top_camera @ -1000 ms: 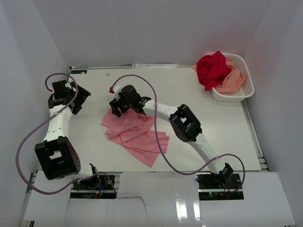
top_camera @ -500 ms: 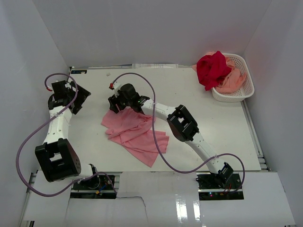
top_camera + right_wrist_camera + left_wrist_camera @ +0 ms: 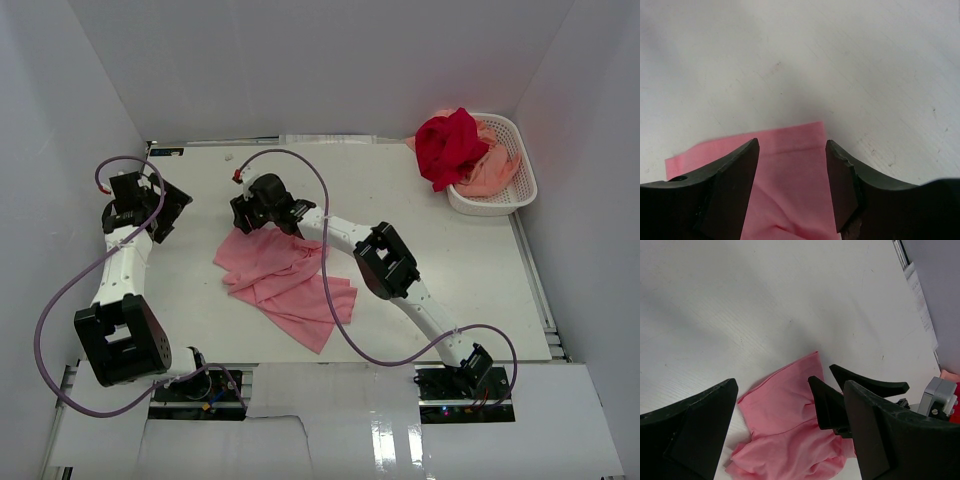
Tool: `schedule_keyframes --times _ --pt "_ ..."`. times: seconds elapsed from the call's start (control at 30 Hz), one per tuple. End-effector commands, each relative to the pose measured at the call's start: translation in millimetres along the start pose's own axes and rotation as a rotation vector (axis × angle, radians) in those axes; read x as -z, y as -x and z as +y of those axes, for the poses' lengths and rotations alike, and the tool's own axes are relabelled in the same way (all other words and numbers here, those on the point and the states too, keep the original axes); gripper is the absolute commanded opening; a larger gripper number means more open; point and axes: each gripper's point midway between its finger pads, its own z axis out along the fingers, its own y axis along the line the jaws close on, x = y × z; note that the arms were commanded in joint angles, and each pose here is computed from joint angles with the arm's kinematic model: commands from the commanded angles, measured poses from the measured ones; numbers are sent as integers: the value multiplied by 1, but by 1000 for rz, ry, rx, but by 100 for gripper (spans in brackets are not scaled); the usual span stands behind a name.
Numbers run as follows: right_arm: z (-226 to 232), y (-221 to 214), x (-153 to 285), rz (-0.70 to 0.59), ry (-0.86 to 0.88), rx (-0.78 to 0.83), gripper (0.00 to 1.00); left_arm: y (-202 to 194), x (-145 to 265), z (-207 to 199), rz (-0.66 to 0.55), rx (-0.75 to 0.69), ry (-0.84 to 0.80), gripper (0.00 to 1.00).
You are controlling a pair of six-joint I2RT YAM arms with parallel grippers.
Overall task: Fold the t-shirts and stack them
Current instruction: Flatten out the tshirt
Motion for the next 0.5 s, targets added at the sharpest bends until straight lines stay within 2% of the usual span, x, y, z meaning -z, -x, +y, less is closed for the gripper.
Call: schedule_keyframes --times 0.0,0.47 --pt "-2 3 7 13 -23 -50 62 9 13 -9 -44 -16 -41 98" --pt "-4 -28 8 121 -35 -109 59 8 14 -10 -42 -22 -50 98"
